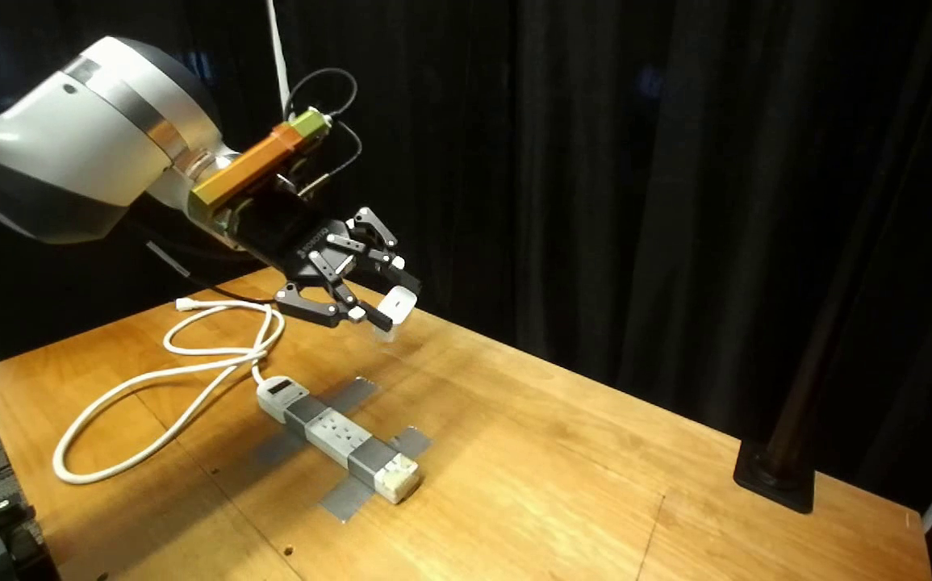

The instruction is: Put the charger head on the socket on the extension cord

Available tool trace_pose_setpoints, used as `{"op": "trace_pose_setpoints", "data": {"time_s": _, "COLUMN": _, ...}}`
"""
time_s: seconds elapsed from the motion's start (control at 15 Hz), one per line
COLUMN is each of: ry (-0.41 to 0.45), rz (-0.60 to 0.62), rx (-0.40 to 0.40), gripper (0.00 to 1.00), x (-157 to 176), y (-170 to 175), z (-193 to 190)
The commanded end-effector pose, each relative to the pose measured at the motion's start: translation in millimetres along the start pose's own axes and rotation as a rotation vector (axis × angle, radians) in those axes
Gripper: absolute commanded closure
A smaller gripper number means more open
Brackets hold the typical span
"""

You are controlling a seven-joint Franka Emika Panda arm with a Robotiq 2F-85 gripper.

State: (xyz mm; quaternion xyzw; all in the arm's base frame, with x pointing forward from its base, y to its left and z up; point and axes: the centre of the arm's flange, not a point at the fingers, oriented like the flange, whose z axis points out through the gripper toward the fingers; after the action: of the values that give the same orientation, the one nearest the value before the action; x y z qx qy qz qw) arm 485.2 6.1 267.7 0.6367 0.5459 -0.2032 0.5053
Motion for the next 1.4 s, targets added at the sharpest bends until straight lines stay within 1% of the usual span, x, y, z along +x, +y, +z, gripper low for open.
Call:
{"op": "trace_pose_setpoints", "data": {"time_s": 0.0, "ry": -0.154, "rz": 0.030, "rx": -0.122, "gripper": 0.77, "x": 19, "y": 1, "z": -21}}
{"op": "trace_pose_setpoints", "data": {"time_s": 0.27, "ry": -0.312, "rz": 0.069, "rx": -0.246, "gripper": 0.77, "x": 46, "y": -12, "z": -39}}
{"op": "trace_pose_setpoints", "data": {"time_s": 0.47, "ry": -0.434, "rz": 0.059, "rx": -0.341, "gripper": 0.77, "x": 61, "y": -24, "z": -47}}
{"op": "trace_pose_setpoints", "data": {"time_s": 0.6, "ry": -0.508, "rz": 0.063, "rx": -0.380, "gripper": 0.77, "x": 70, "y": -32, "z": -50}}
{"op": "trace_pose_setpoints", "data": {"time_s": 0.67, "ry": -0.434, "rz": 0.045, "rx": -0.331, "gripper": 0.52, "x": 57, "y": -33, "z": -48}}
{"op": "trace_pose_setpoints", "data": {"time_s": 0.8, "ry": -0.467, "rz": 0.042, "rx": -0.354, "gripper": 0.52, "x": 66, "y": -41, "z": -50}}
{"op": "trace_pose_setpoints", "data": {"time_s": 1.0, "ry": -0.473, "rz": 0.046, "rx": -0.358, "gripper": 0.52, "x": 68, "y": -41, "z": -50}}
{"op": "trace_pose_setpoints", "data": {"time_s": 1.07, "ry": -0.474, "rz": 0.048, "rx": -0.358, "gripper": 0.77, "x": 68, "y": -40, "z": -50}}
{"op": "trace_pose_setpoints", "data": {"time_s": 1.13, "ry": -0.519, "rz": 0.026, "rx": -0.299, "gripper": 0.77, "x": 60, "y": -41, "z": -45}}
{"op": "trace_pose_setpoints", "data": {"time_s": 1.27, "ry": -0.516, "rz": -0.071, "rx": -0.229, "gripper": 0.77, "x": 66, "y": -41, "z": -39}}
{"op": "trace_pose_setpoints", "data": {"time_s": 1.33, "ry": -0.492, "rz": -0.114, "rx": -0.207, "gripper": 0.77, "x": 71, "y": -41, "z": -36}}
